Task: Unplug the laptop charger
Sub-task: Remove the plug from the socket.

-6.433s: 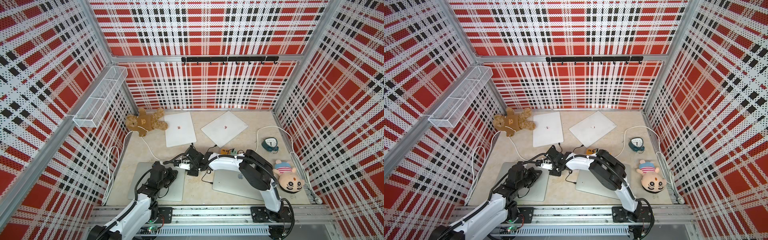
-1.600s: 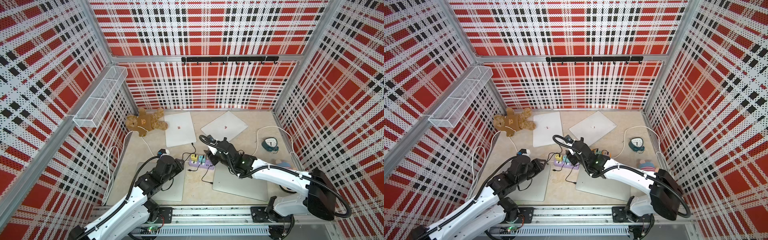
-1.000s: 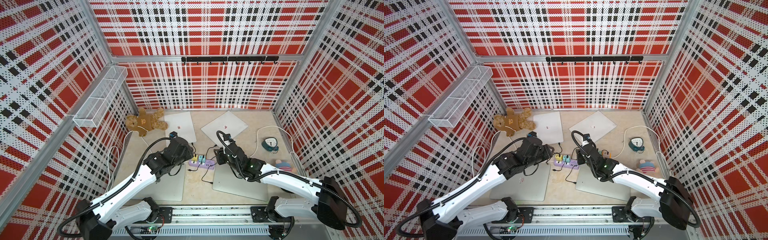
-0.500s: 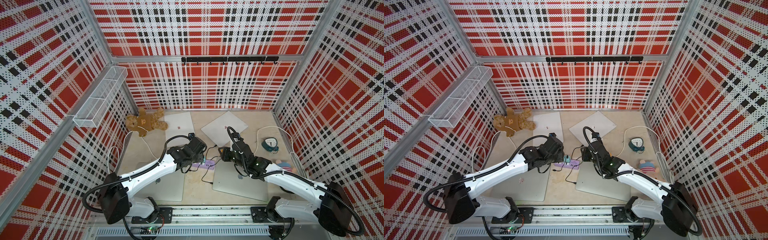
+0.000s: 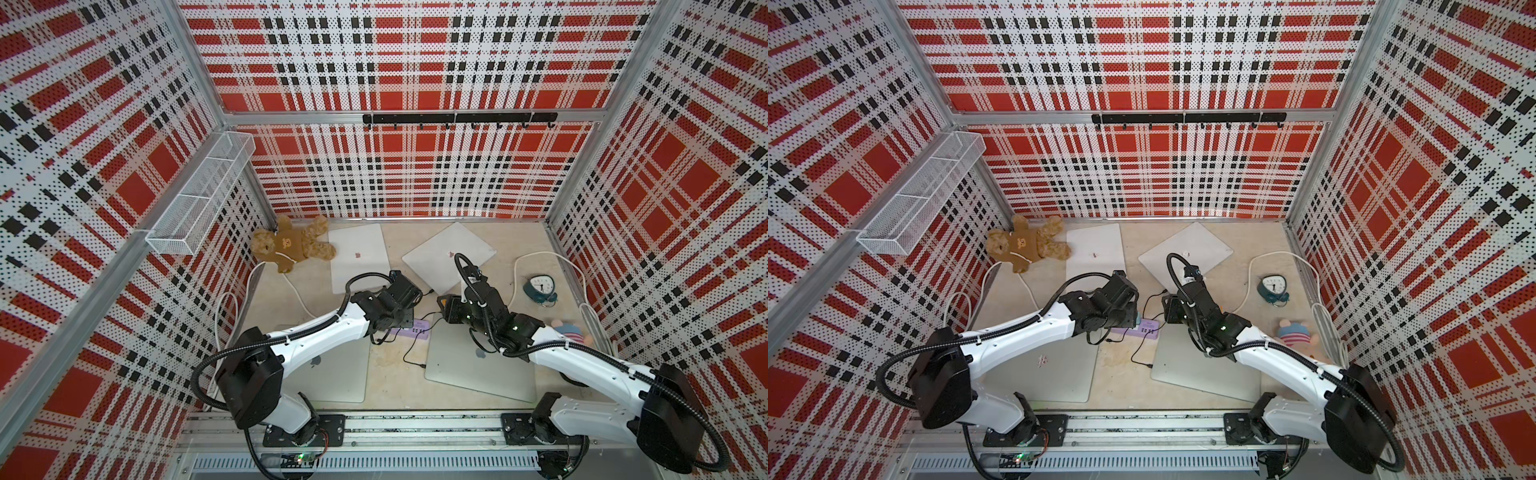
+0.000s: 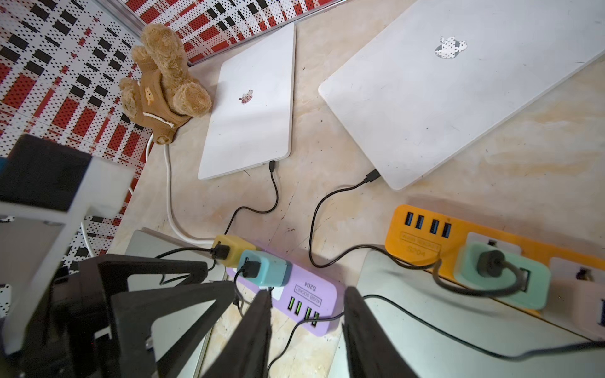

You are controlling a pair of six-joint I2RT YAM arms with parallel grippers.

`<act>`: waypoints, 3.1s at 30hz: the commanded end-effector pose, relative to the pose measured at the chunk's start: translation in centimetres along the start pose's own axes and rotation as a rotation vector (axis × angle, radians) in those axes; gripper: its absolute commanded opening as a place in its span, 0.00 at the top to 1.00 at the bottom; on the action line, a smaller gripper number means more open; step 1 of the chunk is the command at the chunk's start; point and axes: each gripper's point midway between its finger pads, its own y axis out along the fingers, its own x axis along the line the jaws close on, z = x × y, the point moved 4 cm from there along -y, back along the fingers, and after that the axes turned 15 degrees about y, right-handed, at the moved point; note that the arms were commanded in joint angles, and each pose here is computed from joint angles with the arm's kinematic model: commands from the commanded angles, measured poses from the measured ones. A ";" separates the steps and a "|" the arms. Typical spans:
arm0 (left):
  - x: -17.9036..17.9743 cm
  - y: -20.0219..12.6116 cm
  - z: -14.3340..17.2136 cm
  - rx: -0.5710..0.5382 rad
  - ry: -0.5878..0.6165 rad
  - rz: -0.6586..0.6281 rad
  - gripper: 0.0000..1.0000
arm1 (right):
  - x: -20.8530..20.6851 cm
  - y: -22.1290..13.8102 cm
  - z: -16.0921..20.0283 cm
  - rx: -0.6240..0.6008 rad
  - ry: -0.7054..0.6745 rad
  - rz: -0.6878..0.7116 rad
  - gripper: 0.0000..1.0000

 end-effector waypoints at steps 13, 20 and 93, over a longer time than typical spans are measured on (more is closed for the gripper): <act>-1.2 1.8 -0.7 0.011 0.020 0.010 0.42 | 0.3 0.5 -0.2 0.012 0.028 -0.009 0.61; -1.3 2.9 -0.4 0.027 0.020 0.002 0.42 | 0.3 0.5 -0.2 0.015 0.022 -0.009 0.61; -2.3 6.2 0.6 0.069 -0.035 -0.008 0.75 | -4.9 8.2 8.8 0.344 0.203 0.060 0.96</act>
